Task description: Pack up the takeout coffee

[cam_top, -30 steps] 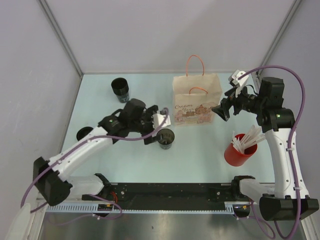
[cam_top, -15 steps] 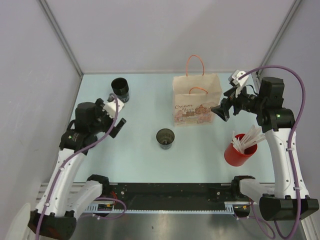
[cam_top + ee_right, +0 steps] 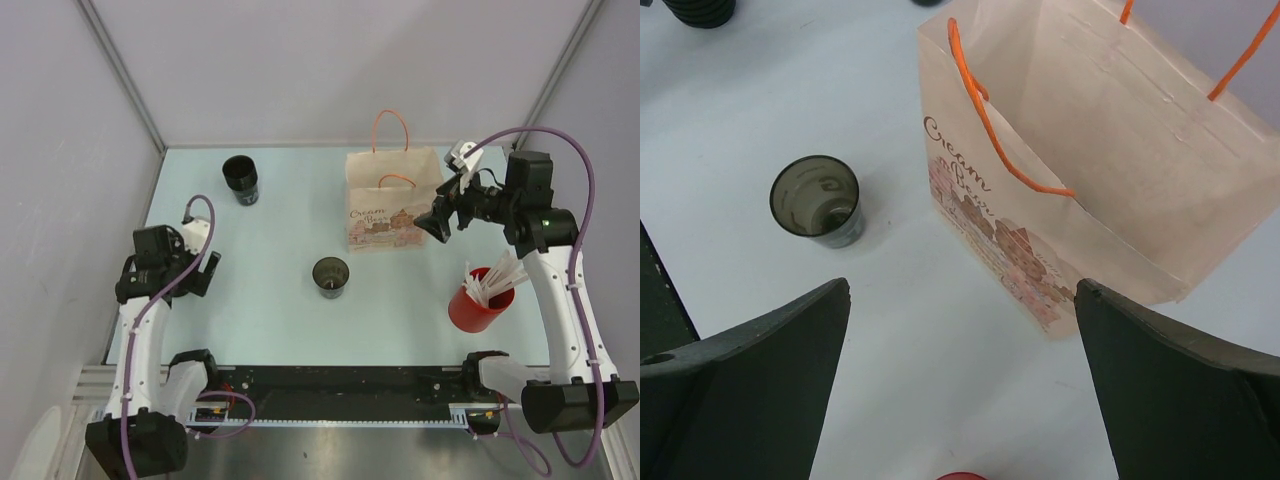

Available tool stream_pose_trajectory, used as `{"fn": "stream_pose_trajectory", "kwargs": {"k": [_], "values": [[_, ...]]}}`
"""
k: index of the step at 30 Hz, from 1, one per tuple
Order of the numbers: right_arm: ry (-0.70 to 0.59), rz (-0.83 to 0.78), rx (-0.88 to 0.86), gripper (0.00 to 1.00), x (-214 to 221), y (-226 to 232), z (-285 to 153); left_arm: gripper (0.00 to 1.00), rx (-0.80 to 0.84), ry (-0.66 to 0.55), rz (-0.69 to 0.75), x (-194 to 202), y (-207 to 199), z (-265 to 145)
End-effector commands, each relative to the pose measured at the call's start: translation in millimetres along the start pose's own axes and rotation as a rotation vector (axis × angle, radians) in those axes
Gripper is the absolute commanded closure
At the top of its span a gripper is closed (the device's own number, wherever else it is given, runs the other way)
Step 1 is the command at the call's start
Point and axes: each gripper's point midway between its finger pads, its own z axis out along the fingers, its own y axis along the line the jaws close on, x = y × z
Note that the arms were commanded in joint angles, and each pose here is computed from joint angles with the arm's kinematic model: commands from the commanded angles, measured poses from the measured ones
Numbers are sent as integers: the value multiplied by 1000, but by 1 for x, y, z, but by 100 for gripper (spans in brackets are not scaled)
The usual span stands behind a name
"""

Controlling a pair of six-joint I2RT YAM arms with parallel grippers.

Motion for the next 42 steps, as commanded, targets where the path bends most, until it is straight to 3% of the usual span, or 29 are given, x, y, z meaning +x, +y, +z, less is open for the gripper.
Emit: {"fn": "stream_pose_trajectory", "kwargs": {"k": [1, 22, 42], "values": [[-5, -6, -4, 0, -3, 0, 4, 9, -36, 33, -28, 14, 16, 1], [1, -10, -28, 0, -2, 5, 9, 25, -41, 44, -42, 11, 46, 44], [28, -16, -52, 0, 3, 10, 19, 44, 8, 91, -63, 25, 44, 64]]}}
